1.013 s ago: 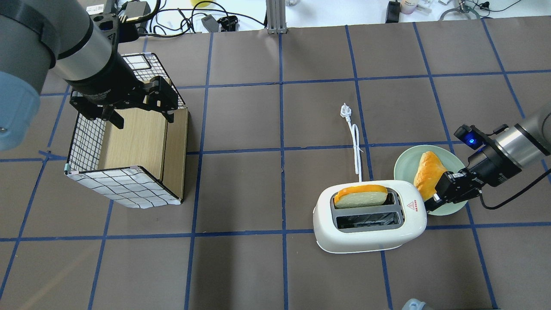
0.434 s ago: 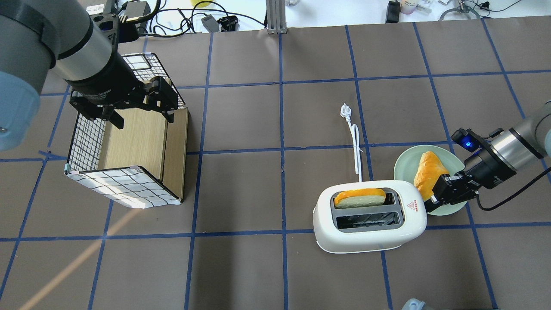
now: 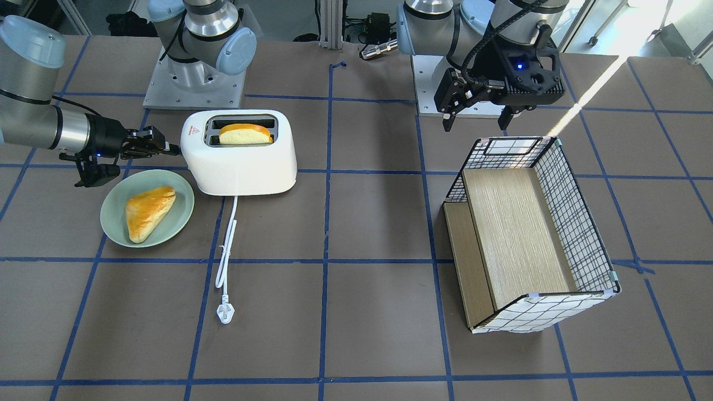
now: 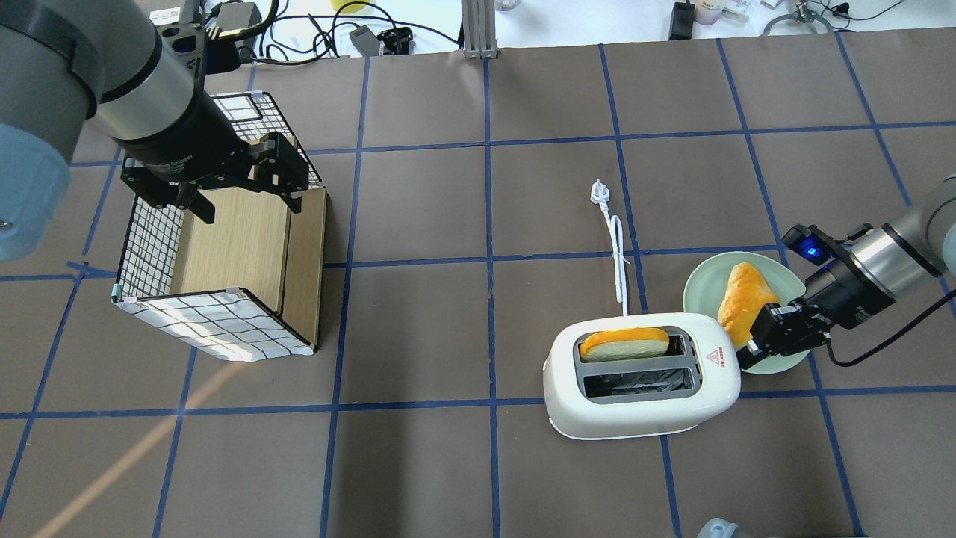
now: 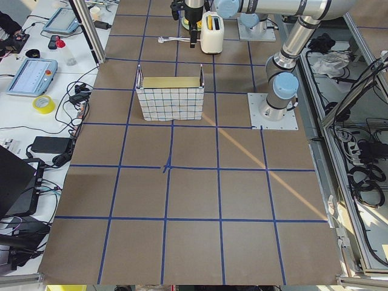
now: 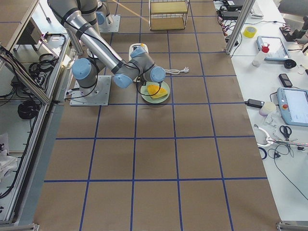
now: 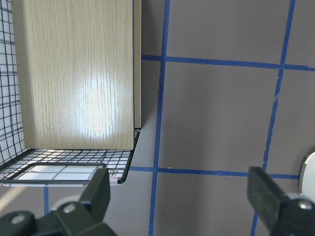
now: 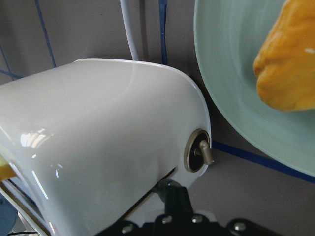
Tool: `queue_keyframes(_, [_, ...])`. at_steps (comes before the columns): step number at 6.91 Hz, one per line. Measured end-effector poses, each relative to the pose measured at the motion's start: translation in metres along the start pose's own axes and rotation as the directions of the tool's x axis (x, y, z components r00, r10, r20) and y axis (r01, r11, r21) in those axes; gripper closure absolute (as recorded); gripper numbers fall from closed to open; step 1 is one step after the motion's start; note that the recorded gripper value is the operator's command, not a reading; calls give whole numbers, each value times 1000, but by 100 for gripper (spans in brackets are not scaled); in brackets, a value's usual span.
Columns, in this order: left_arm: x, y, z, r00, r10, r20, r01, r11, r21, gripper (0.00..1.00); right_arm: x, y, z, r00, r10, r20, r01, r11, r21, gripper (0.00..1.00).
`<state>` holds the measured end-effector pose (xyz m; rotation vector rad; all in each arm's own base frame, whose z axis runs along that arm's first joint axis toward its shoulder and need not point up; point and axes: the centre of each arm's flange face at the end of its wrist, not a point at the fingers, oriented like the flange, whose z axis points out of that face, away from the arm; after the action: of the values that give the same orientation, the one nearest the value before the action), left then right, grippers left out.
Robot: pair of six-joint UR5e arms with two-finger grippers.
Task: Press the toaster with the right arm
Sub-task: 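Push the toaster lever down with the right gripper, then lift the right gripper up off the toaster lever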
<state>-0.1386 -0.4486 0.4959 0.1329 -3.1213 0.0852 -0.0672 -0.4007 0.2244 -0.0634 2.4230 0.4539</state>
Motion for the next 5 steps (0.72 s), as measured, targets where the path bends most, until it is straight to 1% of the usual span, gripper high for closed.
queue_keyframes(3, [0,0,0,1000,0,0,0,1000,0,0,-10,4,-12,997,81,-7,-81,997,5,100])
queue_keyframes(4, [0,0,0,1000,0,0,0,1000,-1,0,-17,8,-21,993,120,-20,-120,993,7,100])
queue_keyframes(5, [0,0,0,1000,0,0,0,1000,0,0,-25,11,-37,989,143,-41,-143,990,6,95])
